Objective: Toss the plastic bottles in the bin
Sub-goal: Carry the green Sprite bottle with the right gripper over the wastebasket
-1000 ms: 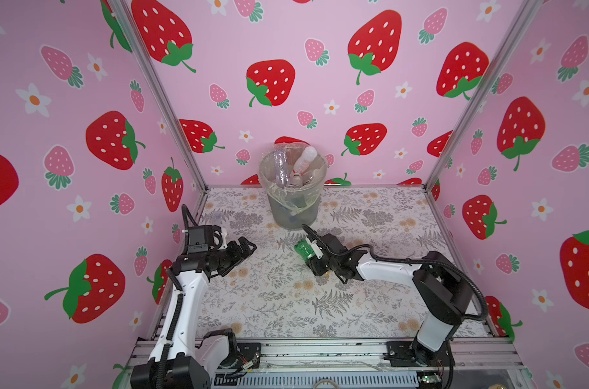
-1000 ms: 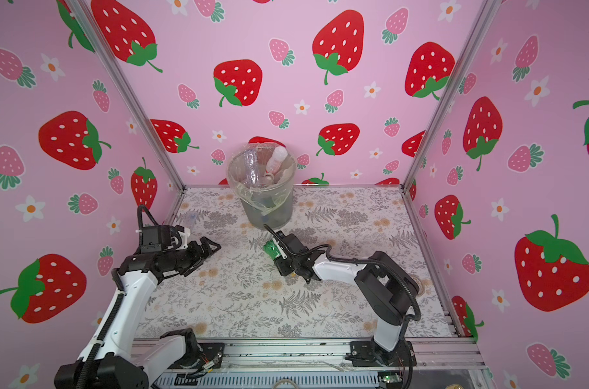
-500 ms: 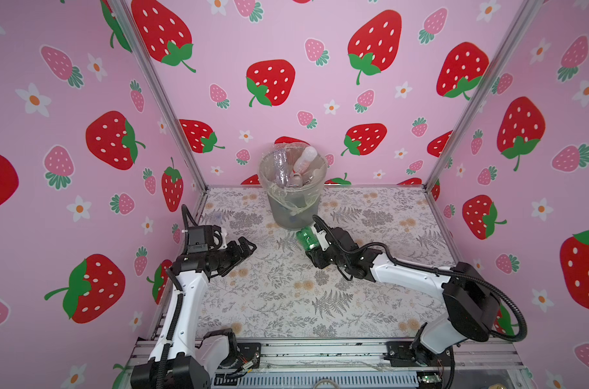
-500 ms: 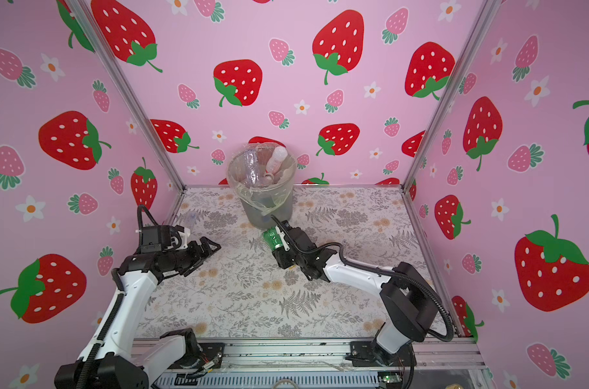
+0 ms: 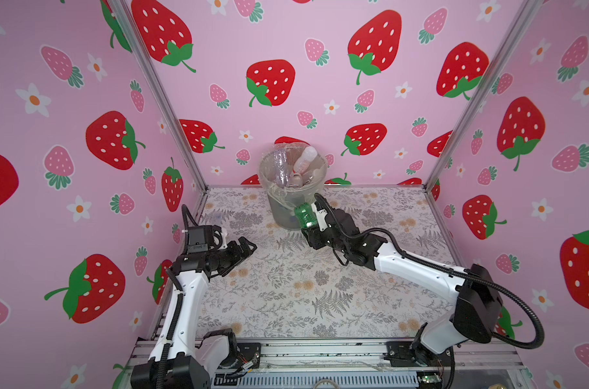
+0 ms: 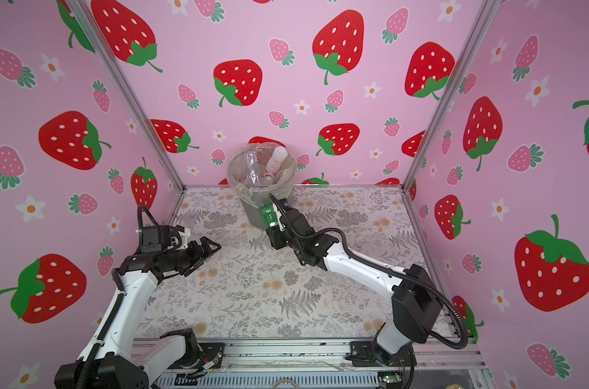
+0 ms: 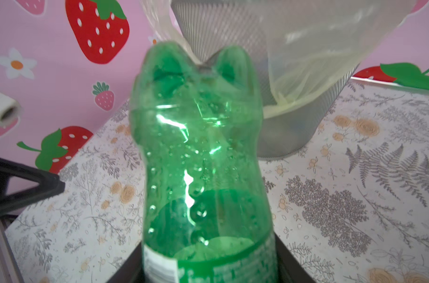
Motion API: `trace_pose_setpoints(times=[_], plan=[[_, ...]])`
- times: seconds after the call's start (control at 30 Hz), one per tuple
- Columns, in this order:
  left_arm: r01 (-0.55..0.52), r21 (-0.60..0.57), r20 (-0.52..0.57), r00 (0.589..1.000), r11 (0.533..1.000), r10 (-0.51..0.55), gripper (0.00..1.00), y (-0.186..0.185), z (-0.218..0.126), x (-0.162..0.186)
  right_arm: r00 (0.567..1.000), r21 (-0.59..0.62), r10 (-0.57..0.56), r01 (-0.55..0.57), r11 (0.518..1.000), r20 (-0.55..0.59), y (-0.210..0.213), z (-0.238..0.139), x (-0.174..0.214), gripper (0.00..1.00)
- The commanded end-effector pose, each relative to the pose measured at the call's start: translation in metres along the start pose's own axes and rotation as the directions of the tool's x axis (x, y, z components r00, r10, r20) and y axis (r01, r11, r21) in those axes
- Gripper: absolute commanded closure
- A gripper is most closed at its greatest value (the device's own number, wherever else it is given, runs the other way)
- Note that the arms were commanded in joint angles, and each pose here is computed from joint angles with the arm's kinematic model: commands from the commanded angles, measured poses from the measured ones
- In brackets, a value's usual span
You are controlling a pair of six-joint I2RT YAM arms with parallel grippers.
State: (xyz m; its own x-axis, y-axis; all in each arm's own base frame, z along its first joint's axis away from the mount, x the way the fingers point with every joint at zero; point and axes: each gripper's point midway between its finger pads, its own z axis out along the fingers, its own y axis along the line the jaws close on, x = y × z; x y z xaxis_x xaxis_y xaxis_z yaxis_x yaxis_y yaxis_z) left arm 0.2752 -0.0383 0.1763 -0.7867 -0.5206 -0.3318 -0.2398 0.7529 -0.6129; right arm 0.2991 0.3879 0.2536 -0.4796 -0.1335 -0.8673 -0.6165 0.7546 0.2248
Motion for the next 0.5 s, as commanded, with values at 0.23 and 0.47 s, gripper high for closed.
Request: trace_pose_setpoints(times=[0.23, 0.47], plan=[[-0.005, 0.018, -0.003, 1.0, 1.0, 0.005, 0.01, -0.002, 0.0, 0.0, 0.983, 0.07, -0.001, -0.012, 0.997, 0.185, 0.003, -0.022, -0.087, 0.43], [-0.005, 0.016, -0.001, 1.0, 1.0, 0.005, 0.01, -0.002, -0.001, 0.001, 0.972, 0.074, 0.0, -0.018, 0.997, 0.234, 0.001, -0.036, -0.097, 0.43]])
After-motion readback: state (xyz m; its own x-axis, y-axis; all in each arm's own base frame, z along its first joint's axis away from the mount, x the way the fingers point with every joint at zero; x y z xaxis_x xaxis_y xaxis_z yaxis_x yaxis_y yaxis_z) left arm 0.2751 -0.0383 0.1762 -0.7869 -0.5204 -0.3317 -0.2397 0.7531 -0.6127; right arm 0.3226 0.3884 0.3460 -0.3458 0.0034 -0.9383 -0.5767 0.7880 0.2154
